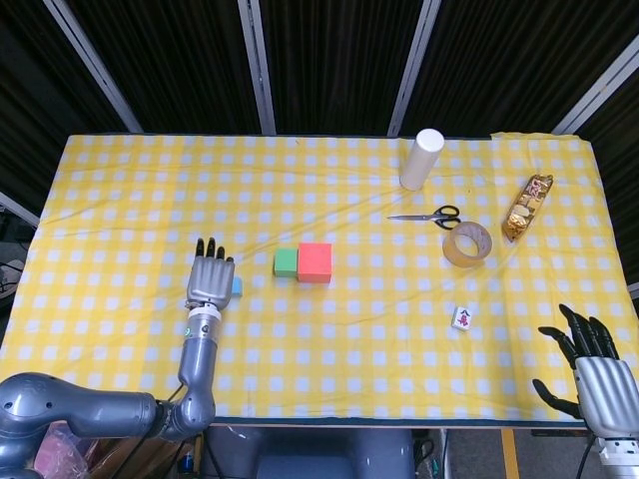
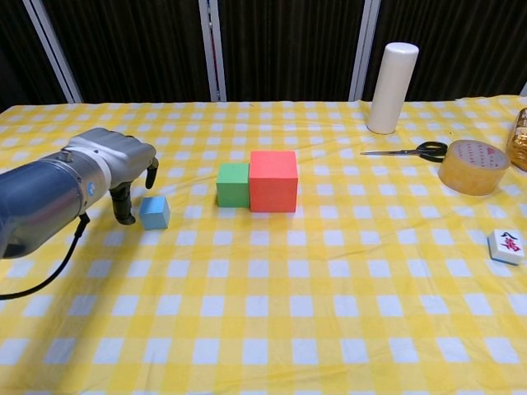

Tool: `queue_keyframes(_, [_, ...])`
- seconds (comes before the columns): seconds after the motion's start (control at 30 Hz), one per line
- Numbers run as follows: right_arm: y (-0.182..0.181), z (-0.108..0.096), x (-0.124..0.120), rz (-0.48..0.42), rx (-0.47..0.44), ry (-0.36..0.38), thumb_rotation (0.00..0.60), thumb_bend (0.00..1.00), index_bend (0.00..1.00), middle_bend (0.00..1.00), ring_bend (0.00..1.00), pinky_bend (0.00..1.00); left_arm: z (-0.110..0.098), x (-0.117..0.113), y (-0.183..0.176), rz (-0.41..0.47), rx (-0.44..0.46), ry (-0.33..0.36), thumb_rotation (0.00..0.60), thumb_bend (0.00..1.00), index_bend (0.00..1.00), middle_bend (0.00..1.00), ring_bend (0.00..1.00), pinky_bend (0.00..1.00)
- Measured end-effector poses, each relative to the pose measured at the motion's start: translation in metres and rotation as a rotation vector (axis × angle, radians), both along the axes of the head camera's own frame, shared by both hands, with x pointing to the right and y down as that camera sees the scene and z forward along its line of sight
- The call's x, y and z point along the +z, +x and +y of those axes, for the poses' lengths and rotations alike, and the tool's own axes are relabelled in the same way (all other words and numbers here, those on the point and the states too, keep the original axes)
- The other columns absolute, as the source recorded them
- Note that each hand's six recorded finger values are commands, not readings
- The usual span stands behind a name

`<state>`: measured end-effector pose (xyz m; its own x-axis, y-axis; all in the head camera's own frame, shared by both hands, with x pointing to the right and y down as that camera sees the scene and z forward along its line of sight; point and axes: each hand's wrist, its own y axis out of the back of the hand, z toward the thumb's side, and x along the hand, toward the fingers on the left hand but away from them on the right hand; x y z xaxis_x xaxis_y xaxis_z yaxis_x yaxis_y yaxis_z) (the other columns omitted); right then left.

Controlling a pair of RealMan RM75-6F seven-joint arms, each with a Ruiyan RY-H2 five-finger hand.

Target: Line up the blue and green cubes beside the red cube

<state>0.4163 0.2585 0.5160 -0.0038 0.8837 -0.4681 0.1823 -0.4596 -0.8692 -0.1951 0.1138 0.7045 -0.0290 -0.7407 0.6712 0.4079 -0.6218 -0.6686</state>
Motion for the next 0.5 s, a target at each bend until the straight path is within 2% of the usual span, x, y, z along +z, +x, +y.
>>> queue_keyframes(0.5, [0.0014,-0.0004,0.0001,-0.005,0.002,-0.005,0.6,0.28,0.26,0.03,0.07,0.0,0.0021,0.0103,0.0068,-0.001,-0.005,-0.006,0.6,0.27,0.34,0.14,0.0,0.0])
